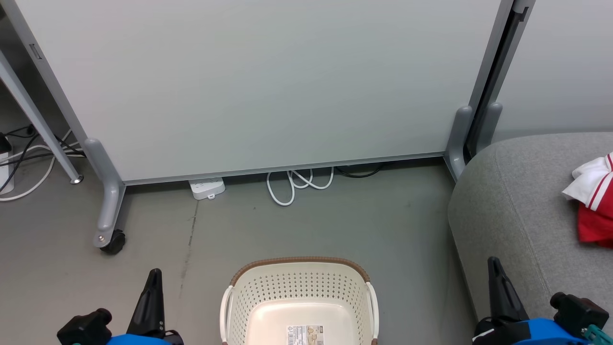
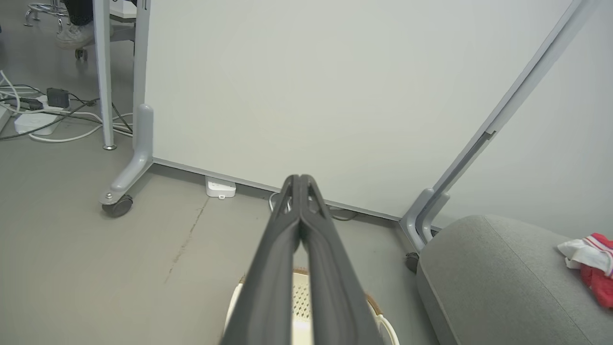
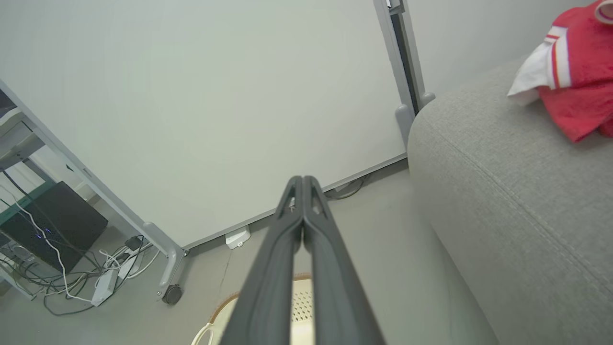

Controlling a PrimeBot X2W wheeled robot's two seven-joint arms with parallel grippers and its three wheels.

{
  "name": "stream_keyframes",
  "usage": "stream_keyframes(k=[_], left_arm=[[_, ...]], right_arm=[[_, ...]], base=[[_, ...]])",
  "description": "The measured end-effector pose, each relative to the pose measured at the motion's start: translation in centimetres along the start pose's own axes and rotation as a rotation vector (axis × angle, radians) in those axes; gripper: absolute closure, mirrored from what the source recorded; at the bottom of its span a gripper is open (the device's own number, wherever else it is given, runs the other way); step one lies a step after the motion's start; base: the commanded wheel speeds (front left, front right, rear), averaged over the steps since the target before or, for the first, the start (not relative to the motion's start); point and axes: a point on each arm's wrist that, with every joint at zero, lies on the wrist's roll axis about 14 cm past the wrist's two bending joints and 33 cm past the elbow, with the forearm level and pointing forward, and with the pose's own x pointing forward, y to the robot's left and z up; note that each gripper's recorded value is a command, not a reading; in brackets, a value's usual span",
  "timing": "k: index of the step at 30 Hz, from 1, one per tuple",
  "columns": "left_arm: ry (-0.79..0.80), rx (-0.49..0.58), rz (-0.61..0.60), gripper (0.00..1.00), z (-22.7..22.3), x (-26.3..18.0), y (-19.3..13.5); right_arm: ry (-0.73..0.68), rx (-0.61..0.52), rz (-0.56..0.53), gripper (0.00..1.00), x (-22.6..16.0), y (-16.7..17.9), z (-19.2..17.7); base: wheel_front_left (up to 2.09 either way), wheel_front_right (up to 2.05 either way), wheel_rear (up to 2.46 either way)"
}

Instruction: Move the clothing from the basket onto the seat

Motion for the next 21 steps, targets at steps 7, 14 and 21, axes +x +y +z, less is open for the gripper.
stream_keyframes(k=[7, 14, 21], left_arm=[[0.010, -0.116, 0.019, 1.00, 0.0, 0.2, 0.3], [0.019, -0.223, 0.032, 1.00, -0.1, 0.3, 0.6], [0.021, -0.322, 0.050, 1.00, 0.1, 0.5, 0.9]], right_arm=[[0.004, 0.115, -0.027, 1.00, 0.1, -0.5, 0.1], [0.001, 0.221, -0.042, 1.00, 0.4, -0.8, 0.4], [0.004, 0.323, -0.061, 1.00, 0.4, -1.2, 0.4]], base=[[0.00, 0.00, 0.00], [0.00, 0.00, 0.00], [0.00, 0.00, 0.00]])
